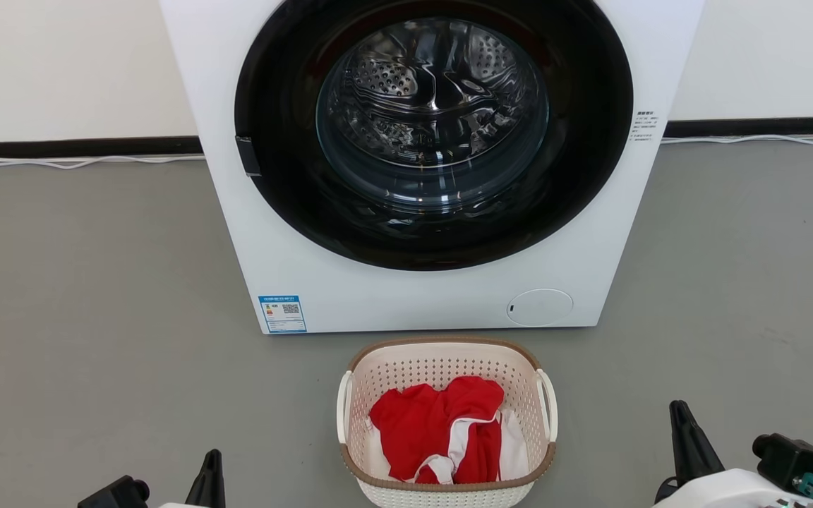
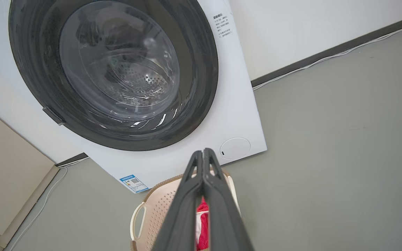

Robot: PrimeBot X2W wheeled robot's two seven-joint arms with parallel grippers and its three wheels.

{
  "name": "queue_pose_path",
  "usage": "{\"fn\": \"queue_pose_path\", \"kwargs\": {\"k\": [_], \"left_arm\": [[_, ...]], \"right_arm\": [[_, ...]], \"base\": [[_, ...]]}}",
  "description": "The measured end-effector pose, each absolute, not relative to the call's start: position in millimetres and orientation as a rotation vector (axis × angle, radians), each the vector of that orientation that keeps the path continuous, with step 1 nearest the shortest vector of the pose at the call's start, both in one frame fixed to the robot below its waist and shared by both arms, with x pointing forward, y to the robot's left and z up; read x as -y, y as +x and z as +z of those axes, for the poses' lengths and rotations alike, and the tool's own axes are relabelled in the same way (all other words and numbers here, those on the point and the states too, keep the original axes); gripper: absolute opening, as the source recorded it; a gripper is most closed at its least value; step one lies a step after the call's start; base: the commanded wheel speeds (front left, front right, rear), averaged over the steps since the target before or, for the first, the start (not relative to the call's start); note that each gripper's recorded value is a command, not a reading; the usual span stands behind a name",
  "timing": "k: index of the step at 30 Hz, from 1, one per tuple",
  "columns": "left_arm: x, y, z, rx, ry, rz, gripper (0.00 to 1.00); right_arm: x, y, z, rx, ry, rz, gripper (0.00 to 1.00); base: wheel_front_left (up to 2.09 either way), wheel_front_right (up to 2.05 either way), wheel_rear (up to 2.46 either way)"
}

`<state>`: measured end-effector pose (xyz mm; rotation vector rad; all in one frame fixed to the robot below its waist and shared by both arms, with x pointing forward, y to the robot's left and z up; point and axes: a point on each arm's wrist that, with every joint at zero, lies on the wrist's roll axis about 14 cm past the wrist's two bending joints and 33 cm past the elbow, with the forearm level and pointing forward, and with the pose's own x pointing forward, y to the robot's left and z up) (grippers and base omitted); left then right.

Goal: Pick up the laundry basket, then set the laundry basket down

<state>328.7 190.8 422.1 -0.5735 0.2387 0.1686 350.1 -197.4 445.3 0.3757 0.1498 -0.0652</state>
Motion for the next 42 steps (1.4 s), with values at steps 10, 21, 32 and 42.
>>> {"fn": "queue_pose_path", "kwargs": {"k": [10, 21, 32, 42], "left_arm": [[-190.9, 331.6, 422.7, -0.245, -0.686, 0.181, 0.0], [-190.4, 338.4, 427.8, -0.238, -0.799, 0.181, 0.0], [-189.8, 341.6, 430.1, -0.237, -0.918, 0.181, 0.0], [-190.1, 345.4, 433.4, -0.229, -1.021, 0.178, 0.0]], "right_arm": [[200.4, 351.4, 445.7, -0.15, 0.5, -0.092, 0.0], [203.4, 353.3, 447.2, -0.146, 0.64, -0.118, 0.0], [206.1, 354.8, 448.6, -0.14, 0.779, -0.138, 0.0], [207.0, 356.2, 449.4, -0.138, 0.906, -0.15, 0.0]], "base": [[0.0, 0.0, 0.0], [0.0, 0.0, 0.0], [0.0, 0.0, 0.0], [0.0, 0.0, 0.0]]}}
